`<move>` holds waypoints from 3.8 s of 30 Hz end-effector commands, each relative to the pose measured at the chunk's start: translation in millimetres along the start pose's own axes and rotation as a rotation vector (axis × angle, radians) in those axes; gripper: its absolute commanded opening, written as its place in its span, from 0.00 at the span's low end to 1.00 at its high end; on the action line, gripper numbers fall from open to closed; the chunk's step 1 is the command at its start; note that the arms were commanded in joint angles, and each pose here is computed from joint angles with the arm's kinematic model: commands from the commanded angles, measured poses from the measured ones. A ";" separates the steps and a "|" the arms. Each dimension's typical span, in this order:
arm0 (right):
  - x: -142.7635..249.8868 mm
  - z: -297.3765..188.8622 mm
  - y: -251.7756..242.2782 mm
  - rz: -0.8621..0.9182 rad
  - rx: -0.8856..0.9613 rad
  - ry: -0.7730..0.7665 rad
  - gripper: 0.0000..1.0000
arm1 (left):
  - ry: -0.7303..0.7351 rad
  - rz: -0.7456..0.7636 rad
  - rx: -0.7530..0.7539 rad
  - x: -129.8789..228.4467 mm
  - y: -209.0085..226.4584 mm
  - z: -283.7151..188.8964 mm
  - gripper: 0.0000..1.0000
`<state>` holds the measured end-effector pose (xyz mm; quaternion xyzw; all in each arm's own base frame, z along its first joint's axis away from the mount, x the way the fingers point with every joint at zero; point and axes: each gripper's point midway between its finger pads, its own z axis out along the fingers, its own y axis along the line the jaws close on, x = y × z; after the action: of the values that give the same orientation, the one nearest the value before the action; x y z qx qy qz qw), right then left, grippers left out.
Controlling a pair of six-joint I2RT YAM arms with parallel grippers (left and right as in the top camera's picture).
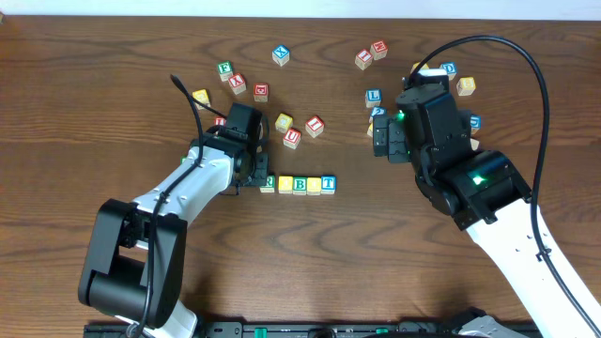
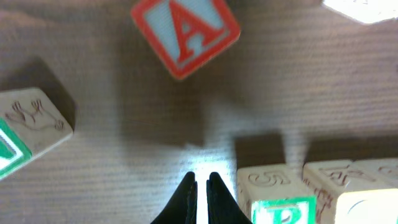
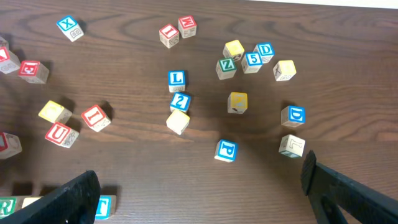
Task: Spell out ROBOT
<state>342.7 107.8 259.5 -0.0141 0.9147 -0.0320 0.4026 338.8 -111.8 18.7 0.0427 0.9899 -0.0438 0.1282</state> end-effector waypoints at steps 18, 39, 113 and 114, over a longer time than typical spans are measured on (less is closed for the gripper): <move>-3.6 -0.5 -8.9 0.000 0.030 -0.006 0.99 | 0.048 0.000 0.118 9.4 -20.5 -0.4 0.08; -1.3 4.5 -7.5 -0.006 0.034 0.007 0.99 | 0.052 0.026 0.034 13.2 -11.6 0.6 0.08; 158.9 164.5 144.8 -0.039 -0.234 0.465 0.01 | -0.380 0.004 -0.050 0.3 16.2 -176.9 0.99; 159.5 163.6 146.4 -0.044 -0.236 0.465 0.01 | -0.380 0.004 -0.050 0.3 16.2 -176.9 0.99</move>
<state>364.1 232.9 28.3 -0.0711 0.9778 0.0675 0.1850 295.4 -80.9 187.1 0.0334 0.9487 -0.0326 0.3129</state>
